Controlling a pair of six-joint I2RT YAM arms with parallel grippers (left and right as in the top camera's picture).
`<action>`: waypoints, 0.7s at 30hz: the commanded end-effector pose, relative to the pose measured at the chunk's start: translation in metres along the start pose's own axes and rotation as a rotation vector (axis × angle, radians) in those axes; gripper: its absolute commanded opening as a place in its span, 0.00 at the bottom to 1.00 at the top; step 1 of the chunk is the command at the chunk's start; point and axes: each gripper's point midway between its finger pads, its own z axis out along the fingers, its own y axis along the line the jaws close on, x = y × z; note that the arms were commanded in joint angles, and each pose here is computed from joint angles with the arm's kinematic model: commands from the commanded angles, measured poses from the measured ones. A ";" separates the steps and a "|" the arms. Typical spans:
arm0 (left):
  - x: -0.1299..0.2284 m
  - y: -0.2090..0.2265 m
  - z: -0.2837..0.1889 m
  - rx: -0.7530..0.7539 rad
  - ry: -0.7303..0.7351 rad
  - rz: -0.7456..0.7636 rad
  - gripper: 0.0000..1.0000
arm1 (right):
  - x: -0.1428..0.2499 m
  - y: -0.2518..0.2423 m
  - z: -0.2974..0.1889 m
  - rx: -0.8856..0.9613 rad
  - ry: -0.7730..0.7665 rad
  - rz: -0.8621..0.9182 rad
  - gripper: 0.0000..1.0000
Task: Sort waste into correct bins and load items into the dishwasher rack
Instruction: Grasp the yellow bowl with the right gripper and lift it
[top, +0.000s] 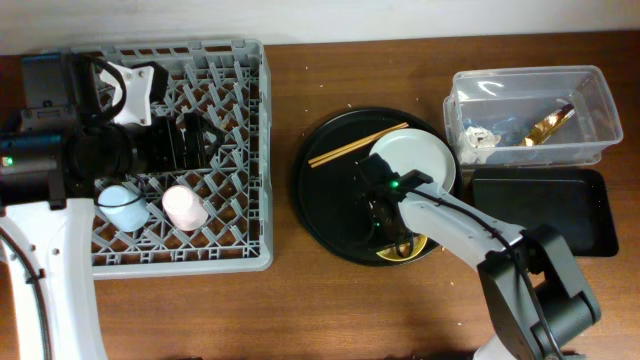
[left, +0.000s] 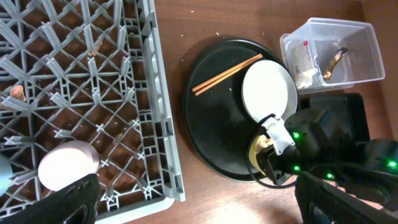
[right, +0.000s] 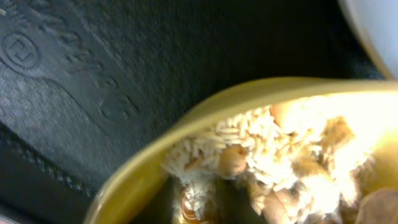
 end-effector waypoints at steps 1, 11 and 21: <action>-0.002 -0.004 -0.002 0.017 -0.010 0.025 0.99 | -0.026 0.005 -0.050 -0.032 -0.144 0.006 0.48; -0.002 -0.004 -0.002 0.017 -0.010 0.025 0.99 | 0.008 0.030 -0.012 -0.077 -0.013 -0.086 0.36; -0.002 -0.004 -0.002 0.017 -0.010 0.025 0.99 | -0.056 -0.012 -0.100 -0.252 -0.288 0.307 0.04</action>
